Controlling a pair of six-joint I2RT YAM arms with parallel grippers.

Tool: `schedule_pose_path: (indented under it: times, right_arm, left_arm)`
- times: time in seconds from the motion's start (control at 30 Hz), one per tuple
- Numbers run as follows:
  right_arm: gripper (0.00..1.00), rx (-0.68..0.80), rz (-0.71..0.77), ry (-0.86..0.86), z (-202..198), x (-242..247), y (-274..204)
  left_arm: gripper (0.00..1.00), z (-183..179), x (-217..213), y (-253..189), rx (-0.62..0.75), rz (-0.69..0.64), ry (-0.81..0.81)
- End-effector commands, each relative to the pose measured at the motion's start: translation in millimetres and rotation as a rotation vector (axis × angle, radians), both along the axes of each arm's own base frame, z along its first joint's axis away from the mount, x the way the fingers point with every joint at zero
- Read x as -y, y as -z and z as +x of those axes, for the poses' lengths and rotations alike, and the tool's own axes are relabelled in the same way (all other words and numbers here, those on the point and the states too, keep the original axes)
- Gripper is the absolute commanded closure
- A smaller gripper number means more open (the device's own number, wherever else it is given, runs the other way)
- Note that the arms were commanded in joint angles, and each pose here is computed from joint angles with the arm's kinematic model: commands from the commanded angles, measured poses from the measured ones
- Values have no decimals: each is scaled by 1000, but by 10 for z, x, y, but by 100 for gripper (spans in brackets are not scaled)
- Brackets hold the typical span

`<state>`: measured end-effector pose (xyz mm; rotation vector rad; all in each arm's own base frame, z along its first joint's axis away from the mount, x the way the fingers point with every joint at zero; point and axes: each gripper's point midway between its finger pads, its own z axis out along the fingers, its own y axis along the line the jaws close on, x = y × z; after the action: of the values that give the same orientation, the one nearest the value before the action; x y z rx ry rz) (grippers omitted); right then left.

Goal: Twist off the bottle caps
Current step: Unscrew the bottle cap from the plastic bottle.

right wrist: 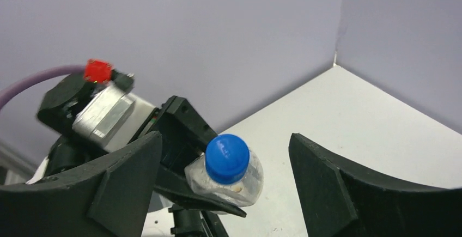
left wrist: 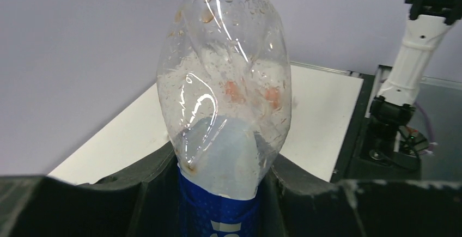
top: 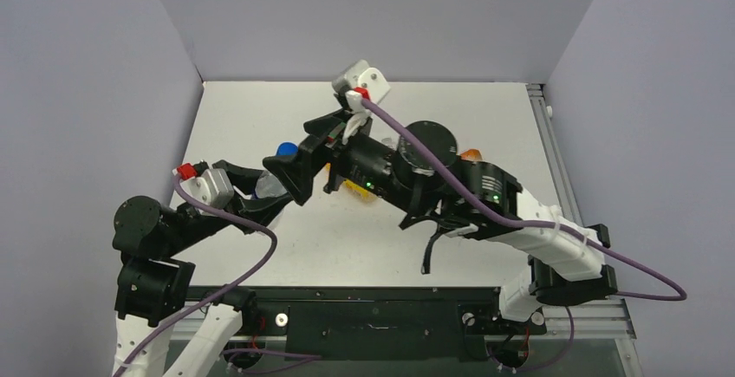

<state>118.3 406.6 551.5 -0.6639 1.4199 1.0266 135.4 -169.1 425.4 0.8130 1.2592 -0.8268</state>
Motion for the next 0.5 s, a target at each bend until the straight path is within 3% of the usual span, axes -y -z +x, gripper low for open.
schedule_pose_path:
  times: [0.0,0.13,0.37,0.47]
  right_arm:
    - [19,-66,-71,166,263,-99,238]
    - [25,-88,-53,207,342,-143,247]
    - [53,-96,-3,190,365,-95,217]
    - [56,-92,9,177,368,-50,186]
  left_arm:
    - [89,233,-189,53,109,62,-166]
    - [89,248,-200,72,112,66,-175]
    - [89,244,-189,101,101,69,-167]
    - [89,252,-178,126,91,71,-161]
